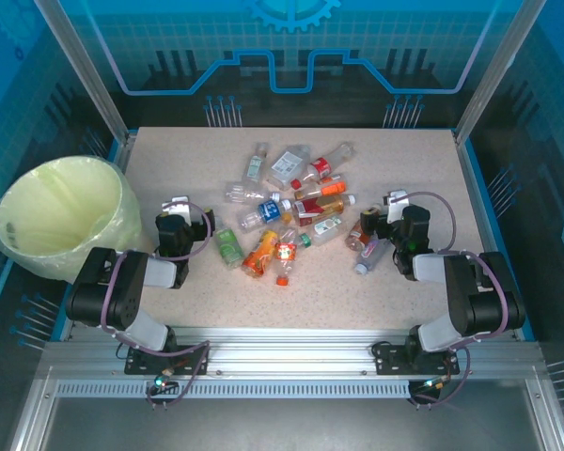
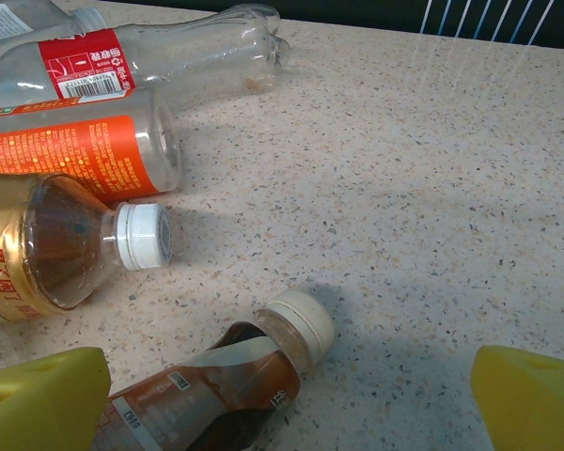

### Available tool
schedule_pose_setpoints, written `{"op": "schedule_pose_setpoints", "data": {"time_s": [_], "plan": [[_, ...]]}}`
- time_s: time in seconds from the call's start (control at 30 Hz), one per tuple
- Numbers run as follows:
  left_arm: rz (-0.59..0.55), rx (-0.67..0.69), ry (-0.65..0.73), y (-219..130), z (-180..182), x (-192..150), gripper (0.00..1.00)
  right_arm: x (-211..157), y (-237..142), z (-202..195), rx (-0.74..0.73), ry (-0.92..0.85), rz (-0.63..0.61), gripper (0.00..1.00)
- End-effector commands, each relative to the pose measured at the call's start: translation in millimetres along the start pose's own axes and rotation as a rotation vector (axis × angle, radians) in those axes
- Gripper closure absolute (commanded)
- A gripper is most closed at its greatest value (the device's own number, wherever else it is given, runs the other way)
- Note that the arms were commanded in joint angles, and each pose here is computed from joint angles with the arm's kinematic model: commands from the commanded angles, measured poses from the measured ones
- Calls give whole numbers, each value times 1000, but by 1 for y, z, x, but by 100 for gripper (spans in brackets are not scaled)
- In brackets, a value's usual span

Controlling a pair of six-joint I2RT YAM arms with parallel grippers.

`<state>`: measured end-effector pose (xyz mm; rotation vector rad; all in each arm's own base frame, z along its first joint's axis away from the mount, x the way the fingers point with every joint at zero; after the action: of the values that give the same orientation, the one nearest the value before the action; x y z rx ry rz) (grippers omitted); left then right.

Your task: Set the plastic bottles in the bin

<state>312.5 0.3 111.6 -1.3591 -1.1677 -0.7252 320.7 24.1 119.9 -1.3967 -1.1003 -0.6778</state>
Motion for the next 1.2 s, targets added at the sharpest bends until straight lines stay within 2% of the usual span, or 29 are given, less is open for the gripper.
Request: {"op": "schedule_pose_setpoints", "data": {"time_s": [0.0,0.13,0.27,0.4,0.5,0.57,0.7,0.87,0.97,1.17], "plan": [[-73,-39,25,-8,-9,22,1,16,-4,-5,-2,-5,-27,0],[-104,-25,78,-27,-22,43,1,38,-22,-9,-10,7,-22,0],[-175,-22,61,-40,-38,67,1,56,-42,-14,-24,125,38,0],[-156,5,-87,-54,-56,91,1,61,-62,-23,-121,369,182,0],[-52,-6,-302,-65,-61,95,1,43,-79,-30,-254,603,317,0],[16,-59,-416,-73,-65,95,1,30,-85,-30,-266,717,383,0],[126,-193,-514,-91,-74,96,1,20,-77,-27,-173,831,452,1],[231,-344,-504,-112,-84,96,1,17,-51,-24,-138,864,568,6],[263,-400,-524,-118,-86,91,1,8,-40,-27,-201,895,603,7],[284,-458,-555,-121,-90,90,1,-3,-20,-23,-180,901,618,15]]}}
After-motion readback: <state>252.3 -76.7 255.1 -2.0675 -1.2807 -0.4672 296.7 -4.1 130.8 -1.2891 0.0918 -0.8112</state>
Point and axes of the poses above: each hand's point on the last joint's axis, 136 mm out from that joint toward the fingers, its own y axis out along the fingers, its own z axis along the line the jaws close on, x = y × z, the point moved 8 cm from there along -y, back along the fingers, and after that the axes turned 8 degrees about -y, right-handed, at the moved point
